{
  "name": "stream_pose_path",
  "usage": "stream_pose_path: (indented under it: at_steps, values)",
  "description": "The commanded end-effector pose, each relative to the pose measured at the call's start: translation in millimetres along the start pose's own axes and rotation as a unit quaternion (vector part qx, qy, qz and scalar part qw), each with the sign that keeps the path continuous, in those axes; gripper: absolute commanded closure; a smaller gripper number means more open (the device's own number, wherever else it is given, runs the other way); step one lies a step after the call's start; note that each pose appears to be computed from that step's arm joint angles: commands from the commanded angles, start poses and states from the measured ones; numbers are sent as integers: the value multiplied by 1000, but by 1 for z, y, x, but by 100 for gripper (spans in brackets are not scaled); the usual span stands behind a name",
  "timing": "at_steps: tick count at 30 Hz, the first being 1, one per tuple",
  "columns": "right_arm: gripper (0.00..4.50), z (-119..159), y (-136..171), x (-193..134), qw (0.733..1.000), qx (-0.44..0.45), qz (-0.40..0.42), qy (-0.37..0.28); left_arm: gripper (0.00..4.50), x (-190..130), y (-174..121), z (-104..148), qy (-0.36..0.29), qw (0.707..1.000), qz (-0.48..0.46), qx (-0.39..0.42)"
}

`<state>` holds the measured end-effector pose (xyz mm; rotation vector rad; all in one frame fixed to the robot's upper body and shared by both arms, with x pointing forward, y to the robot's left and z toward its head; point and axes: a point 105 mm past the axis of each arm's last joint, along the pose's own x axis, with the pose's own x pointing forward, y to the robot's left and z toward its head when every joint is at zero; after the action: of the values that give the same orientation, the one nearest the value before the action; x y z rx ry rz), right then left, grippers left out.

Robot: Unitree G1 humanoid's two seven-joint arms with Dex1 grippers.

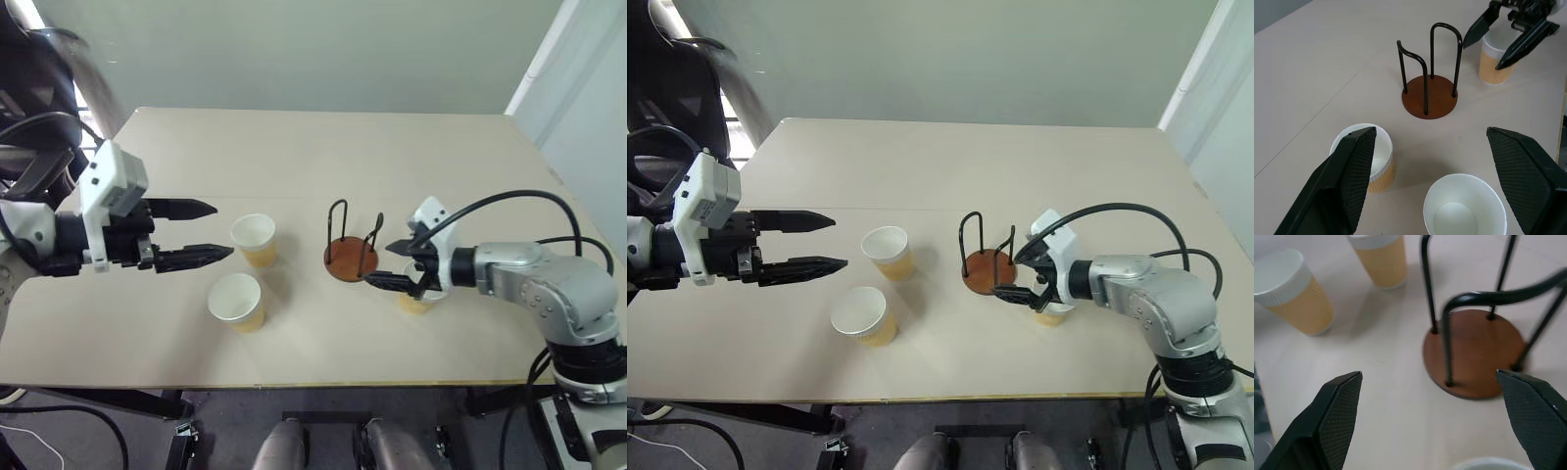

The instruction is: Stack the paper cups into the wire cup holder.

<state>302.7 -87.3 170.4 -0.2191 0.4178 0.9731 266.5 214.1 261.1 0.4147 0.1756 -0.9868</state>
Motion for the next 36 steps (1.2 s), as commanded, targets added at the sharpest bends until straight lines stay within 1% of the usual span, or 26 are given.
stream_pose_path:
  at_steps: [1,7,14,15,16,17,19,24,27,31,36]
  values:
    - [0,17,0,3,1000,-20,-9,-20,66,-7,0,11,-3,1000,16,26]
    - [0,26,-1,16,999,-26,-15,-34,66,-6,-1,12,-2,999,20,27]
    - [0,25,2,24,999,-32,-11,-34,66,-9,-2,12,2,999,27,29]
    - [36,25,2,25,999,-32,-11,-35,61,-10,-2,12,2,999,28,29]
    - [52,25,2,25,999,-33,-12,-35,61,-10,-2,12,2,999,29,29]
    - [81,25,1,26,999,-33,-12,-36,61,-10,-3,12,2,999,30,29]
    - [157,25,1,28,999,-32,-12,-36,61,-11,-2,12,3,999,32,28]
    - [323,23,-2,31,999,-26,-18,-38,61,-12,-5,11,4,999,32,26]
    - [443,17,-2,33,999,-27,-16,-30,61,-12,-4,10,6,999,33,25]
    - [443,13,2,30,999,-35,6,-25,61,-13,-6,7,13,999,30,22]
    - [443,8,25,15,991,-81,100,-22,61,-13,-7,6,14,999,25,20]
